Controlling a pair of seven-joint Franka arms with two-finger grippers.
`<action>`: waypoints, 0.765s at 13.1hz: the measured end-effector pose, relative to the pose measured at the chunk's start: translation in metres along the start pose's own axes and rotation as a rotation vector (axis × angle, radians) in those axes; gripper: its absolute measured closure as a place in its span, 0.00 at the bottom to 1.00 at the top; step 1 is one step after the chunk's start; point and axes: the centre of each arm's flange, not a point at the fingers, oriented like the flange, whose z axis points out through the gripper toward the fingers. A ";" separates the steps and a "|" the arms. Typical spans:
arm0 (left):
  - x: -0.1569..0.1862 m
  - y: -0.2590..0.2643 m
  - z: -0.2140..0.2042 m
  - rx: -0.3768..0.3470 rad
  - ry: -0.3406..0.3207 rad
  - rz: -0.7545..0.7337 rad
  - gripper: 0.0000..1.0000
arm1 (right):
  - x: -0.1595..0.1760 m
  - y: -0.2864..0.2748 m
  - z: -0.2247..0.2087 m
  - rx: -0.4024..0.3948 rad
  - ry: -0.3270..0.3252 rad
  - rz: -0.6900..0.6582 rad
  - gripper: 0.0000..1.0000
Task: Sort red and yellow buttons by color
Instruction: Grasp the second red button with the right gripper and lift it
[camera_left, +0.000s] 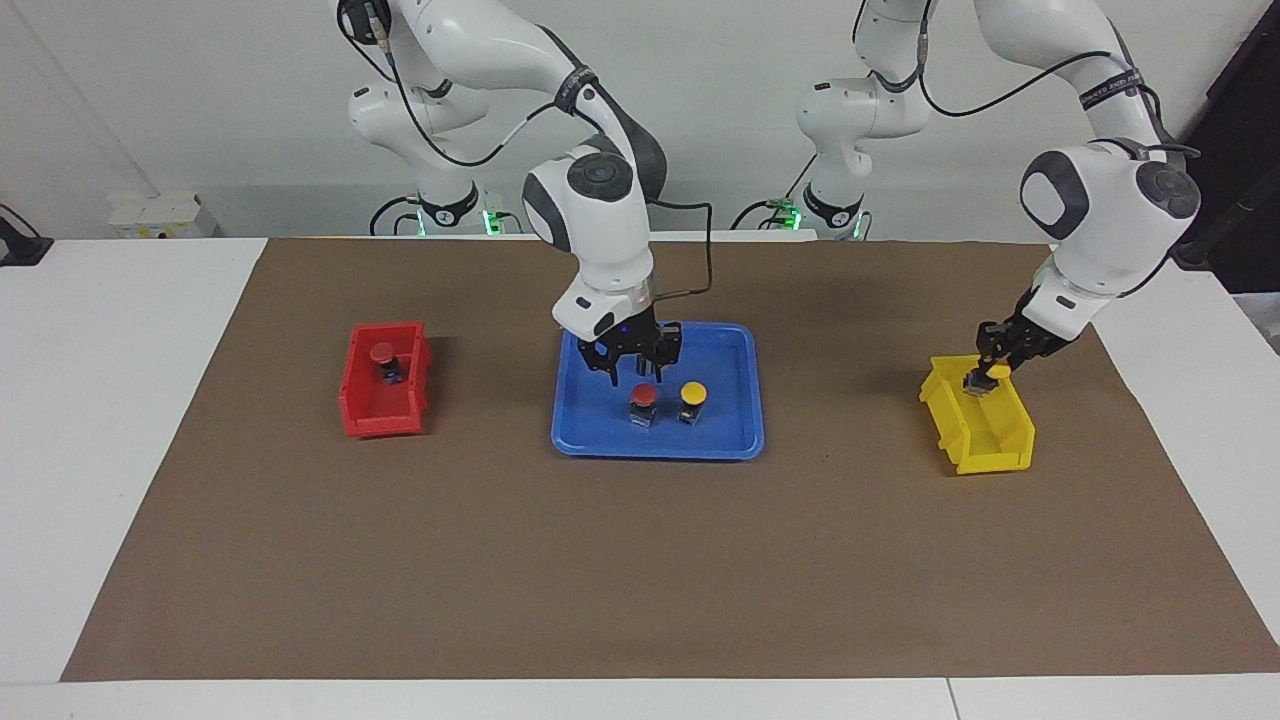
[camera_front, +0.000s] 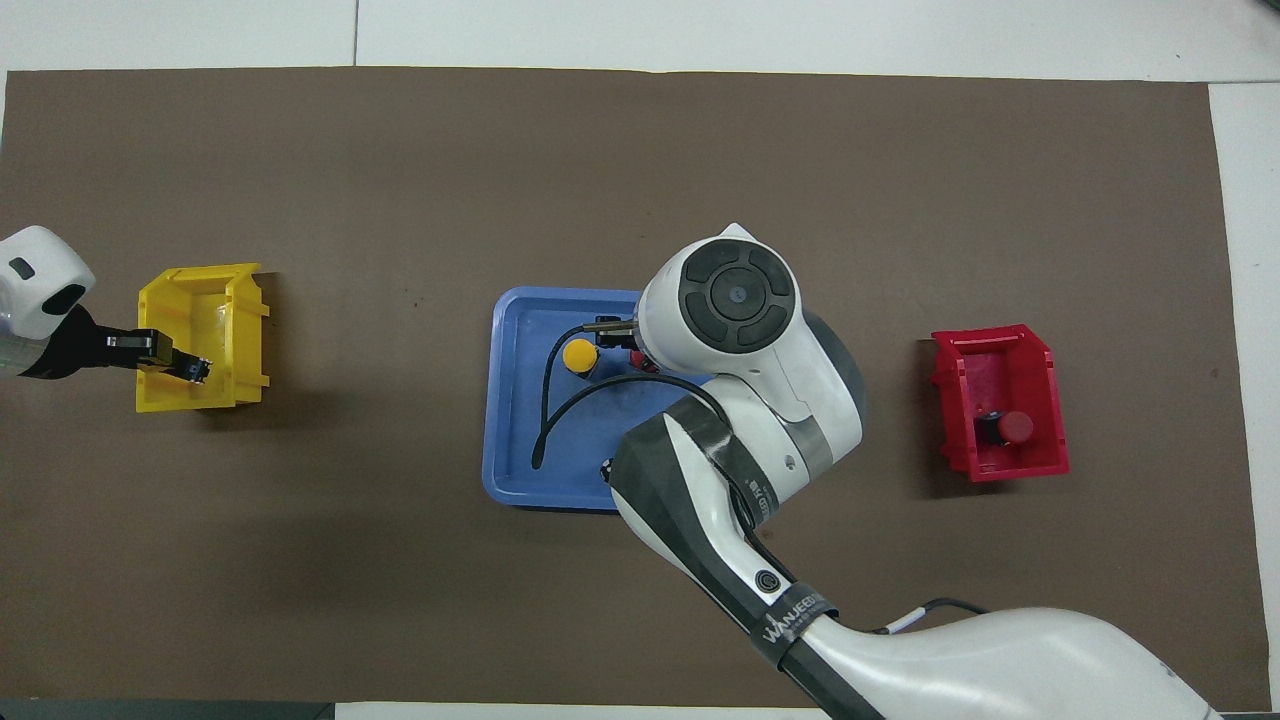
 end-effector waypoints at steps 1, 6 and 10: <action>-0.003 0.000 0.011 0.003 0.014 0.000 0.59 | 0.001 0.001 0.009 -0.012 -0.003 -0.007 0.36; -0.005 0.001 0.031 0.009 0.027 0.000 0.53 | 0.000 0.001 0.032 -0.010 0.009 -0.016 0.38; 0.001 0.001 0.016 0.006 0.018 0.001 0.44 | -0.006 -0.009 0.034 -0.004 0.013 -0.010 0.38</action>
